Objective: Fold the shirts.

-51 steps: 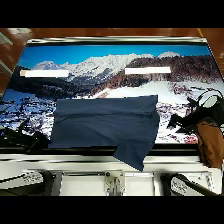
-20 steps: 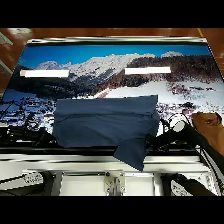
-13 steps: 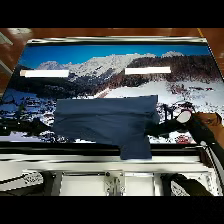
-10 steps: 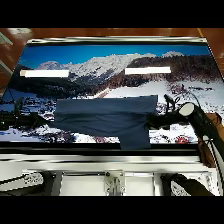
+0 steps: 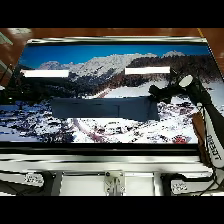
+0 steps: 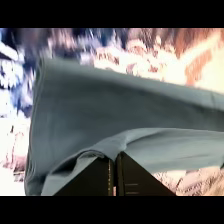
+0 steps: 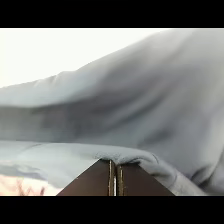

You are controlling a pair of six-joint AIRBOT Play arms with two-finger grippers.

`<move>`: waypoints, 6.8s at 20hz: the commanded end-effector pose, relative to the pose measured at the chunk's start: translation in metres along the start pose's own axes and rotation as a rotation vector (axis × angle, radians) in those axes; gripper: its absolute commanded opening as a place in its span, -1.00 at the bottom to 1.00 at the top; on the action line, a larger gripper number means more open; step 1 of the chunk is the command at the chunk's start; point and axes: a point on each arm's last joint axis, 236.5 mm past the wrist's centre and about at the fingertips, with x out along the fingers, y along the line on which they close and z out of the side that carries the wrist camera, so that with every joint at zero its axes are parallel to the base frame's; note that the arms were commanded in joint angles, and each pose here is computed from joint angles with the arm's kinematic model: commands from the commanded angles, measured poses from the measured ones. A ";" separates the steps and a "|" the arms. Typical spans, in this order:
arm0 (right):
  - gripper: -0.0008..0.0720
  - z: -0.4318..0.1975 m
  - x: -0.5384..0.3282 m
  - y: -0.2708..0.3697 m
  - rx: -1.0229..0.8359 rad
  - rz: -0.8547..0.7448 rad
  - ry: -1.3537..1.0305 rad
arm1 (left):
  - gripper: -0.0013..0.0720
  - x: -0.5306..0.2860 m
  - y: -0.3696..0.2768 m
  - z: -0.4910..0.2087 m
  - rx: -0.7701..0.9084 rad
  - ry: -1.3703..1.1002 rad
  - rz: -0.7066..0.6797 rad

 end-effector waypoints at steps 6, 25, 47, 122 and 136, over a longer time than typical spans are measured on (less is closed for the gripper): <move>-0.60 0.022 0.050 -0.027 0.057 -0.024 -0.025 | -0.71 0.054 0.041 -0.024 -0.132 0.147 0.084; 0.83 -0.030 0.066 -0.072 0.217 0.066 0.283 | 0.38 -0.016 0.014 -0.044 -0.059 0.219 0.086; -0.83 -0.066 -0.179 0.089 -0.102 0.261 0.051 | -0.86 0.236 -0.317 -0.244 0.235 0.406 -0.394; -0.83 -0.053 -0.336 -0.299 0.526 -0.415 -0.434 | -0.86 -0.208 -0.223 -0.005 0.423 -0.352 -0.067; 0.79 -0.230 -0.263 -0.350 0.842 -0.605 0.006 | -0.86 -0.212 -0.226 -0.007 0.424 -0.362 -0.068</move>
